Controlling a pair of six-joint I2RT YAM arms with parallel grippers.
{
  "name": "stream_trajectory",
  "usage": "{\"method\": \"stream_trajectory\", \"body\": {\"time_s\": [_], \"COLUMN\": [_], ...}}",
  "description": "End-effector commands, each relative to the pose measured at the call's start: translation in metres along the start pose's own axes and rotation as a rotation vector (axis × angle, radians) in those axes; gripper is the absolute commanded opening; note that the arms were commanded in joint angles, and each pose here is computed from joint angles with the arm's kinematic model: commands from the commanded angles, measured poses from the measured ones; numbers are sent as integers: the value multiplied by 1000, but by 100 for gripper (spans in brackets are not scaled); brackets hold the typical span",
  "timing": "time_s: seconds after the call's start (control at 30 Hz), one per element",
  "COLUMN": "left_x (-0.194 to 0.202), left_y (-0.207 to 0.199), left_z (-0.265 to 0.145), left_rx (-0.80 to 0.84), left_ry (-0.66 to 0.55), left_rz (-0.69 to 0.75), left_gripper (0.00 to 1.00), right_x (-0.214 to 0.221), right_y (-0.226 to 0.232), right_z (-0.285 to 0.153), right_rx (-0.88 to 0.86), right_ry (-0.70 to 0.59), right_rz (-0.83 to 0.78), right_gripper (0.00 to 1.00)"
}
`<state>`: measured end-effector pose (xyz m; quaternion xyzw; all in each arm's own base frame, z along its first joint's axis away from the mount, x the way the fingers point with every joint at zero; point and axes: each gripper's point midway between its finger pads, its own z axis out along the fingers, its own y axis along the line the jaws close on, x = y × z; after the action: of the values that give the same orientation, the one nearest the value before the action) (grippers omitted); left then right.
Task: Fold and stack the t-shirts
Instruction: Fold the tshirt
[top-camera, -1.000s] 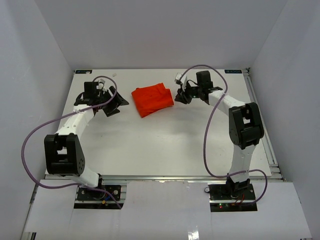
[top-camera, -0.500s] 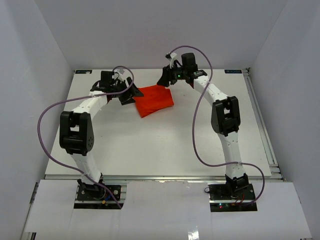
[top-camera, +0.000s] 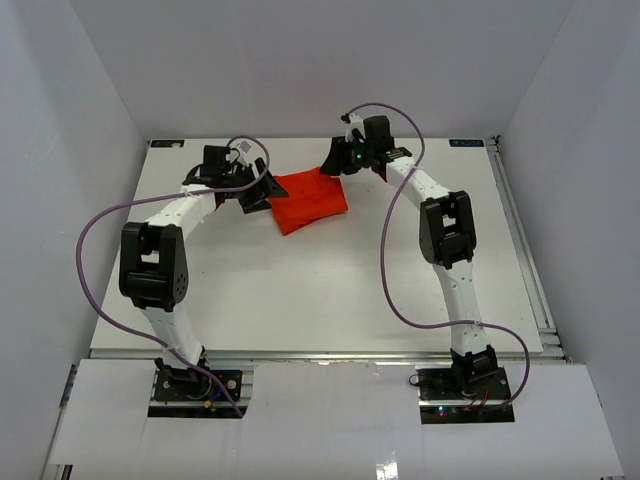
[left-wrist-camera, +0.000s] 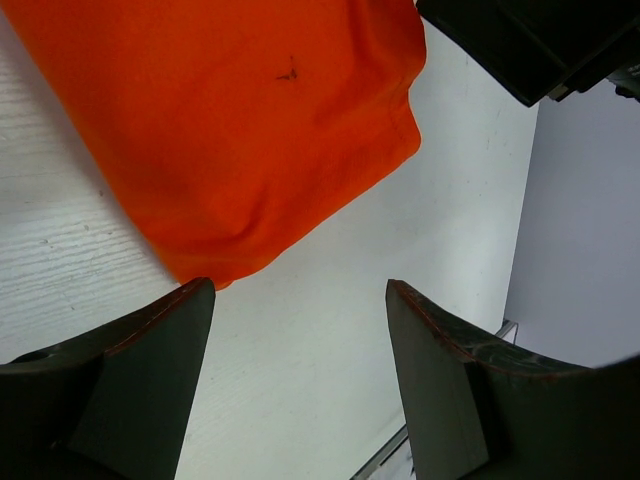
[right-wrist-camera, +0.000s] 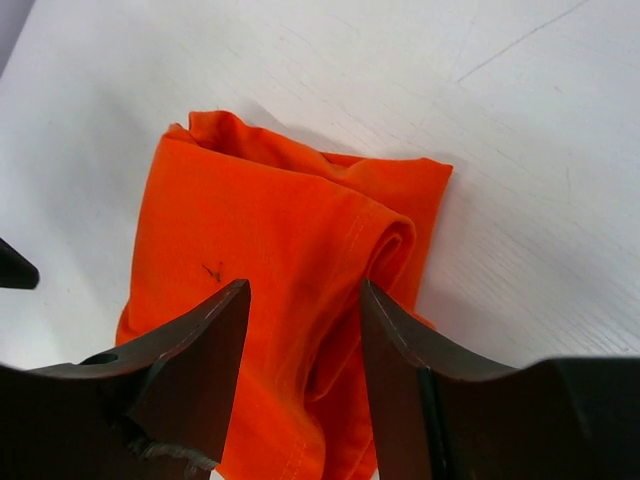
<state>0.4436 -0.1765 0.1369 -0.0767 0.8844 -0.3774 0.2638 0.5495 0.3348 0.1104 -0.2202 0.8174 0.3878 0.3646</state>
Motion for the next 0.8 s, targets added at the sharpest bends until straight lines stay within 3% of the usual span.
{"method": "stream_trajectory", "body": {"time_s": [0.0, 0.33, 0.77], "left_x": [-2, 8, 17], "left_y": [-12, -9, -8], "left_z": [-8, -15, -22], "left_rx": [20, 8, 3], "left_ry": [-25, -23, -19], "left_rz": [46, 33, 29], "left_gripper": [80, 80, 80], "right_x": [-8, -3, -19], "right_y": [3, -14, -9], "right_z": [7, 17, 5], "right_rx": [-37, 25, 38], "right_ry": [-45, -53, -108], "right_rz": [24, 37, -26], "right_gripper": [54, 48, 50]}}
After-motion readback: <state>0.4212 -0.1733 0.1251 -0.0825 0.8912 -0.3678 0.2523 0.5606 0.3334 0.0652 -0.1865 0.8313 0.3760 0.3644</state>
